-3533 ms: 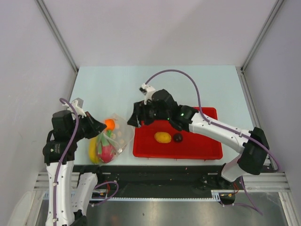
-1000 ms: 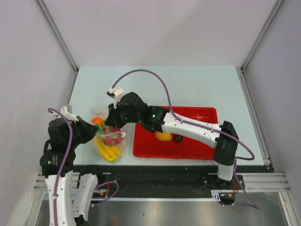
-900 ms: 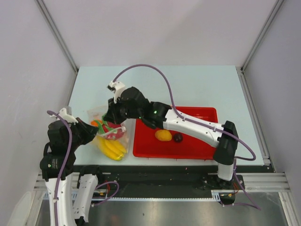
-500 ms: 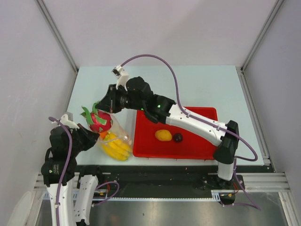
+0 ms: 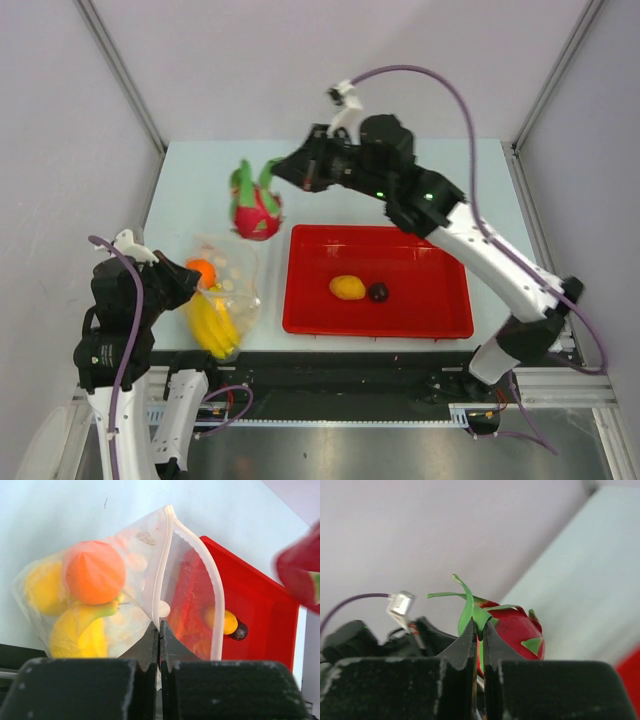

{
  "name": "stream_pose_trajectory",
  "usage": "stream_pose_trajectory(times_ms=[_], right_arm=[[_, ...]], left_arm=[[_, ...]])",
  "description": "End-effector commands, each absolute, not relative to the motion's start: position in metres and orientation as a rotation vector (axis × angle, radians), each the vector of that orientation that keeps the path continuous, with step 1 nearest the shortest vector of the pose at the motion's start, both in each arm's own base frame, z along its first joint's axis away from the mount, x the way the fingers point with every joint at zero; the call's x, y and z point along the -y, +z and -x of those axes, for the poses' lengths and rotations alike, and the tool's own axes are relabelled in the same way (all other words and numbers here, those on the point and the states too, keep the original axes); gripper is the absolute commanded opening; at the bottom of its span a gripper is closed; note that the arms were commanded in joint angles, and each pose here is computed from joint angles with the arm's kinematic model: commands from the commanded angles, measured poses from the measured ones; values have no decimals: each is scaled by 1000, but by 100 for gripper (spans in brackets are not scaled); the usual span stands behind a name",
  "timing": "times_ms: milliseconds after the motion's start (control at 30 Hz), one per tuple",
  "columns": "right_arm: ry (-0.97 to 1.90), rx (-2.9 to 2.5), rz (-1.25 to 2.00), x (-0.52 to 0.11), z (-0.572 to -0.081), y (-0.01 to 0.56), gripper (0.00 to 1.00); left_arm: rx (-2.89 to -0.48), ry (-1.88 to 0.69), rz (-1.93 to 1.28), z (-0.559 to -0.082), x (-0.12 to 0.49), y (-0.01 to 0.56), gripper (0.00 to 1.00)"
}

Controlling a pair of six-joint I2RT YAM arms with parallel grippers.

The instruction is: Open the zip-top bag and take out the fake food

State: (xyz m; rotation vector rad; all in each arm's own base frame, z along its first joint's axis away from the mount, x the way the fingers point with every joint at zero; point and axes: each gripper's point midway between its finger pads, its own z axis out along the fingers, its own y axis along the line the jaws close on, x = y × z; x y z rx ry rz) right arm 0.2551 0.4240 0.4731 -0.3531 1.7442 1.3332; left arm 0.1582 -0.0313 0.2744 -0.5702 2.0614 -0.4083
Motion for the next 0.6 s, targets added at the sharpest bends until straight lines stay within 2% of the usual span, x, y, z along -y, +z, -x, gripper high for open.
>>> stream_pose_trajectory(times_ms=[0, 33, 100, 233, 433, 567], right_arm=[[998, -1836, 219, -318, -289, 431, 0], [970, -1824, 191, -292, -284, 432, 0], [847, -1929, 116, -248, -299, 386, 0], [607, -2083, 58, -174, -291, 331, 0], [283, -2291, -71, -101, -279, 239, 0], [302, -2393, -184, -85, -264, 192, 0]], left_arm=[[-2005, -410, 507, -166, 32, 293, 0], [-1995, -420, 504, -168, 33, 293, 0], [-1984, -443, 498, -169, 36, 294, 0], [-1997, -466, 502, -173, 39, 286, 0], [-2016, -471, 505, -177, 39, 277, 0], [-2026, -486, 500, -179, 42, 273, 0]])
